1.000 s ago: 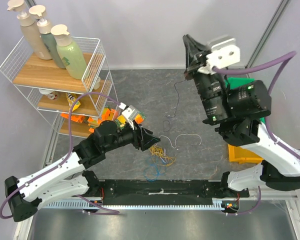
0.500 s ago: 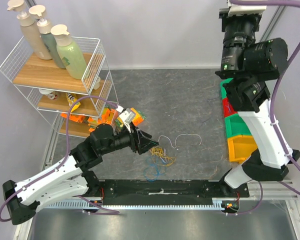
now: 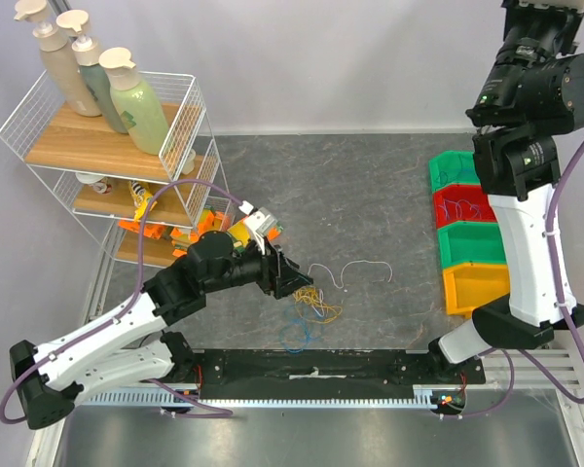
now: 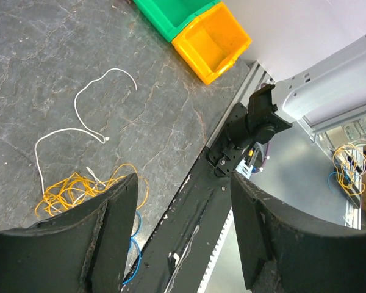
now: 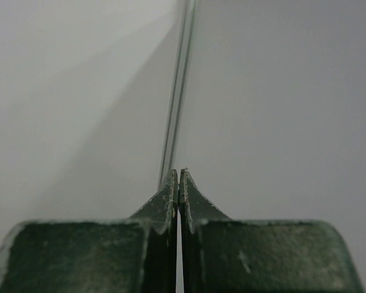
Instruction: Untangle the cables
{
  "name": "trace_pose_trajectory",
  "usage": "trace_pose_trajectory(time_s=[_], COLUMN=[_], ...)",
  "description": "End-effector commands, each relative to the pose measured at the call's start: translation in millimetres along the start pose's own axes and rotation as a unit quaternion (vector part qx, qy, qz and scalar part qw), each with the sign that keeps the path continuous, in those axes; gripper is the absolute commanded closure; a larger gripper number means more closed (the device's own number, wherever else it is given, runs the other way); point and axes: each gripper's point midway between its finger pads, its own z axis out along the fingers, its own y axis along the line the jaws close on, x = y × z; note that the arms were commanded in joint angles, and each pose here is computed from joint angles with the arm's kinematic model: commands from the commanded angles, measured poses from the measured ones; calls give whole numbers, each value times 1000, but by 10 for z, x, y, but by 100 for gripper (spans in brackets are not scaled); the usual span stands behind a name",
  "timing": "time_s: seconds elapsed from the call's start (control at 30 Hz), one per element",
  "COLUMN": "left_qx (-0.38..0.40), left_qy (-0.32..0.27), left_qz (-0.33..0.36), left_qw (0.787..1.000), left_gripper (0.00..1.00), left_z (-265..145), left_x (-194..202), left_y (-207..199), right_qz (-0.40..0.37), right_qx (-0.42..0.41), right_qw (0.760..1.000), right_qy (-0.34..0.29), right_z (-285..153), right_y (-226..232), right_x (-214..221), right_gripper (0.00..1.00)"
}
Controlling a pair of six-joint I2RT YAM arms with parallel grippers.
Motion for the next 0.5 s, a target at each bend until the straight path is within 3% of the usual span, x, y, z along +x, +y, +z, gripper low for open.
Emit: trace_pose_trajectory(time_s=[0.0, 0.37, 0.47], left_qx=[29, 23, 25], left_qy=[-5, 5, 8], left_qz=[22, 18, 21], left_qw=[999, 1000, 999], left_gripper=[32, 32, 32], left_z=[-19, 79, 76], left_x=[-158, -148, -135], left_y=[-164, -127, -132], right_qz=[15, 81, 67], right_qx=[35, 51, 60], right_qw=[999, 994, 995], right_qy=[-9, -49, -49], right_z=[69, 79, 74], right_y=[-317, -658, -727], right_x=[-22, -278, -280], right_gripper=[100, 100, 100])
